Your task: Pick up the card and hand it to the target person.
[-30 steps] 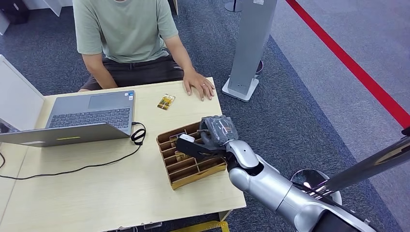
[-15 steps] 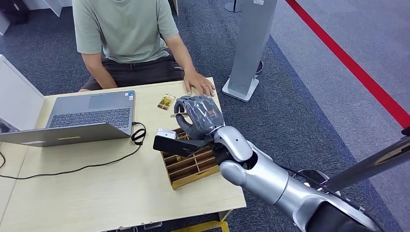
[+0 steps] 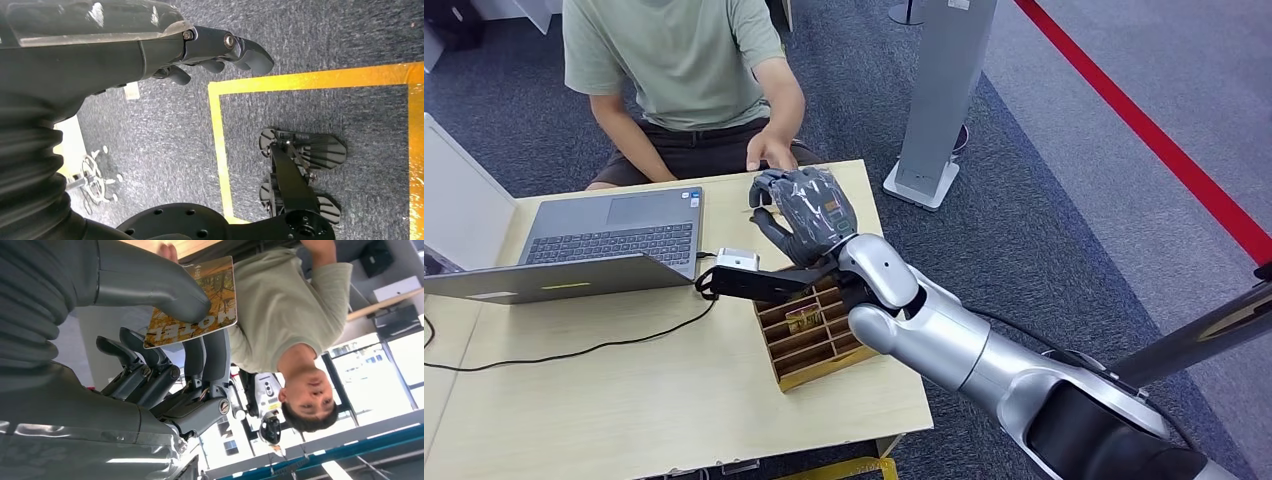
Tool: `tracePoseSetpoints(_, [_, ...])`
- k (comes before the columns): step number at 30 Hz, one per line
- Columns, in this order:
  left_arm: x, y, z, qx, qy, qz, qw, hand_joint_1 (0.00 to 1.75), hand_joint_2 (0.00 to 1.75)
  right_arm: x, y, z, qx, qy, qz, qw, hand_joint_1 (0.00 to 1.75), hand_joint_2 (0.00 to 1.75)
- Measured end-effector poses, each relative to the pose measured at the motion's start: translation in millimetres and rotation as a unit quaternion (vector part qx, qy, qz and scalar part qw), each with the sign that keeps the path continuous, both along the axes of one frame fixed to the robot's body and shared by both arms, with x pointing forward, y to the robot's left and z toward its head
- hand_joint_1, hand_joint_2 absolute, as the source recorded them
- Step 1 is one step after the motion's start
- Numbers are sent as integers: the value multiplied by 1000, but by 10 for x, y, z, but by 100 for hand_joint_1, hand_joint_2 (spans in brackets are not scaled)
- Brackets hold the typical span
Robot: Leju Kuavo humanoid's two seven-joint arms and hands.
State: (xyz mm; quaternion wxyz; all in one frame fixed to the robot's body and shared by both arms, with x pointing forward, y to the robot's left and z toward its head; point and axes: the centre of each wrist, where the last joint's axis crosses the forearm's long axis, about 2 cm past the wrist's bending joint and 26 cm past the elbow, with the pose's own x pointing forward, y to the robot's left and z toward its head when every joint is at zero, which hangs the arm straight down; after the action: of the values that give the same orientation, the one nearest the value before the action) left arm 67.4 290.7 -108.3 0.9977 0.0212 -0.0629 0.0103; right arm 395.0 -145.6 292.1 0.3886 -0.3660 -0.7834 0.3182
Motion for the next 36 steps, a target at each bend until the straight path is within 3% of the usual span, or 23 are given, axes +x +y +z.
tracePoseSetpoints(11, [15, -2, 2, 0, -2, 0, 1000, 0, 175, 167, 100, -372, -21, 39, -23, 999, 175, 175])
tracePoseSetpoints(15, [8, -2, 1, 0, -1, 0, 1000, 0, 175, 212, 89, -455, -31, 52, -32, 998, 0, 175])
tracePoseSetpoints(29, [-1, -3, 0, 4, -6, 4, 1000, 0, 175, 242, 103, -609, -51, 74, -40, 995, 0, 175])
tracePoseSetpoints(36, [-40, -2, -6, 4, -1, 13, 1000, 0, 175, 209, 48, -515, 14, 76, -27, 997, 0, 175])
